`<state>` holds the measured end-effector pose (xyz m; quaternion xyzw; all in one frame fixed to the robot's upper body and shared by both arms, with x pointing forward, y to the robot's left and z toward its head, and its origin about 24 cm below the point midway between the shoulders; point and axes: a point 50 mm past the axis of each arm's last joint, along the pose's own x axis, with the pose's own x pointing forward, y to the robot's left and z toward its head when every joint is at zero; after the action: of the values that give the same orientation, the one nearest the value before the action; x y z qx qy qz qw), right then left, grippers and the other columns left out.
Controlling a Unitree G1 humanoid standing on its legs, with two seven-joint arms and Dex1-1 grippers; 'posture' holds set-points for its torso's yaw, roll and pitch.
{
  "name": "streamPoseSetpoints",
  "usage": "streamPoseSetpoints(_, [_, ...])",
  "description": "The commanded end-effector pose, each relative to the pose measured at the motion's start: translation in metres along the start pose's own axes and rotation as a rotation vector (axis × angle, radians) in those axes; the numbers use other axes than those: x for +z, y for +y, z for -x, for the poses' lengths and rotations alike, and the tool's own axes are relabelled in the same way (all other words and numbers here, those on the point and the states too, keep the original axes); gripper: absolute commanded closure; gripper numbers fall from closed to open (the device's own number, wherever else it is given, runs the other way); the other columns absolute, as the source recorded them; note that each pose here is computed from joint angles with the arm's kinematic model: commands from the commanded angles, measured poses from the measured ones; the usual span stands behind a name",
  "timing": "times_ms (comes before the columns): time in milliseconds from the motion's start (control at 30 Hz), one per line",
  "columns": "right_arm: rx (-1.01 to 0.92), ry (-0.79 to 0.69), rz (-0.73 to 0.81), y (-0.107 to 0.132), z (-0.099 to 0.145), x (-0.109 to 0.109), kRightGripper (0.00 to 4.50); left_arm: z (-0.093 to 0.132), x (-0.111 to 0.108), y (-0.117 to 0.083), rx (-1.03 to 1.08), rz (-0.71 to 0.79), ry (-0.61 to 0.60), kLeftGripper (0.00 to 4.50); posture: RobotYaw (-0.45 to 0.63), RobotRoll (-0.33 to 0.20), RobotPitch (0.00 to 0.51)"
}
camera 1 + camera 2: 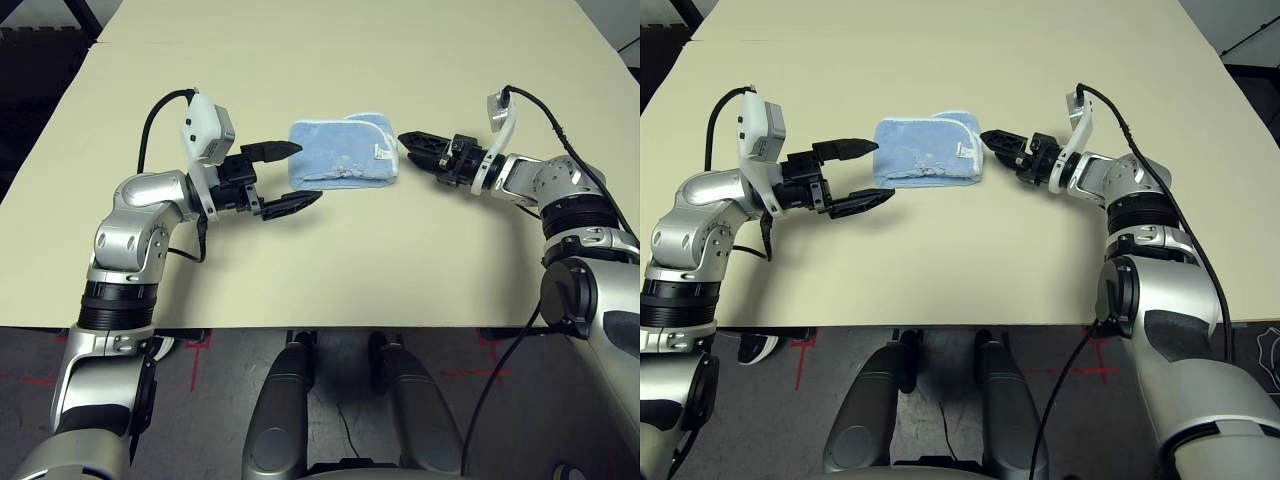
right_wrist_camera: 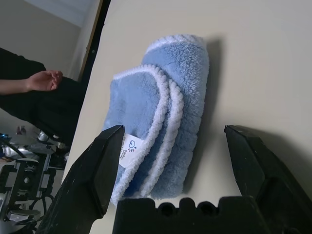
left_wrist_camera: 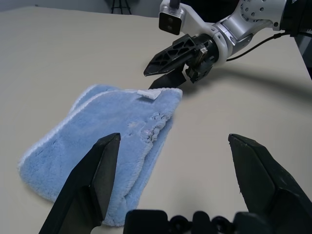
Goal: Fold the towel and set it aside.
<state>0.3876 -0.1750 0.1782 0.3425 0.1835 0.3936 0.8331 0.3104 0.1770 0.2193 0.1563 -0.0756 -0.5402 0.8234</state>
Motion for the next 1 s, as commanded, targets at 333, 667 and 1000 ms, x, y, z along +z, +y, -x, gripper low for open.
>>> streamPoseSetpoints(333, [0.086, 0.172, -0.097, 0.014, -0.023, -0.032, 0.04, -0.004, 0.002, -0.008, -0.027, -0.001, 0.002, 0.00, 0.14, 0.000, 0.286])
streamPoseSetpoints(667, [0.072, 0.139, -0.098, 0.016, -0.033, -0.031, 0.04, -0.003, 0.003, -0.009, -0.025, -0.005, 0.005, 0.00, 0.16, 0.000, 0.288])
streamPoseSetpoints(1000, [0.073, 0.107, -0.108, 0.014, -0.031, -0.031, 3.52, -0.004, 0.002, -0.009, -0.030, 0.000, 0.011, 0.00, 0.14, 0.000, 0.285])
